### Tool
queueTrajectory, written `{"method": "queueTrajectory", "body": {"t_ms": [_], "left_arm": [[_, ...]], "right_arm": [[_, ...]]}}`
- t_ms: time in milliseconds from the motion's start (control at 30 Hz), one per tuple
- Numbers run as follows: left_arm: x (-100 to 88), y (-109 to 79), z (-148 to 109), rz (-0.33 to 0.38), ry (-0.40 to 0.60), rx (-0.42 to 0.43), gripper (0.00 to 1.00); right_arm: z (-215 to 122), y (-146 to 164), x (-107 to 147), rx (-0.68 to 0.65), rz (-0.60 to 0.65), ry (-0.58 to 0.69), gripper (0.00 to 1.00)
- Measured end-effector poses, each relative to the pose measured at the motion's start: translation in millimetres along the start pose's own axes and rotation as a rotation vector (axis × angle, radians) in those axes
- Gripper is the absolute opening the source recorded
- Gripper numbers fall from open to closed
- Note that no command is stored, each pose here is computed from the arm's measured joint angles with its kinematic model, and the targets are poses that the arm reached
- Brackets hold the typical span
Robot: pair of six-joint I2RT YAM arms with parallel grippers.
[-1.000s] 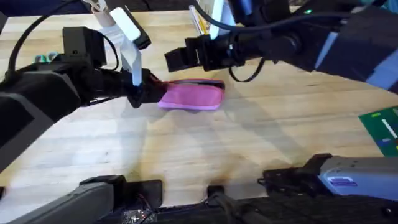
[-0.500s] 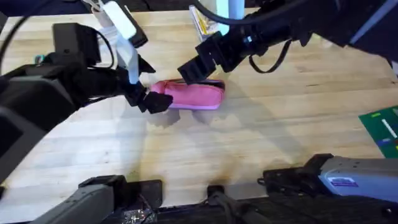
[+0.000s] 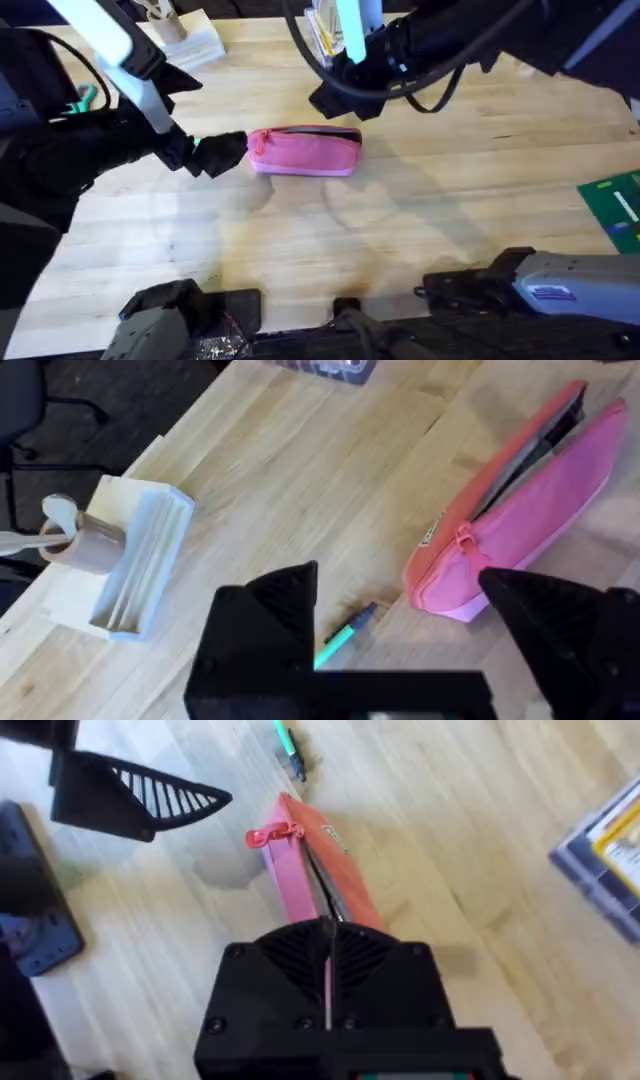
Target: Unzip the bag, pick up the pens from the table one at a time and place them inside, then zip the bag closed.
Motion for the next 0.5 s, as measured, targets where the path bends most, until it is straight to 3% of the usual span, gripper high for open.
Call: {"method": "queueTrajectory", "body": {"t_ms": [300,500], "left_arm": [[0.2,0.0,0,-0.001,0.001,-0.001,0.992],[0.3,-0.2,0,-0.002,0.001,0.0,0.994]], "right_arm": [[1,0,-1,0.001,-0.24,-0.004,0.029],[20,-1,6,-0.044,-0.281,0.042,0.03]]}}
Point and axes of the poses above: each hand's point on the last joint's axis, 136 mm out from that joint toward the fingers, its own z axis out along the fingers, its own y axis along the line the jaws close on, x = y × z, the point moved 2 cm from there along -z, back along the fingers, and after that the axes turned 14 degrees about z, right-handed, at the moved point
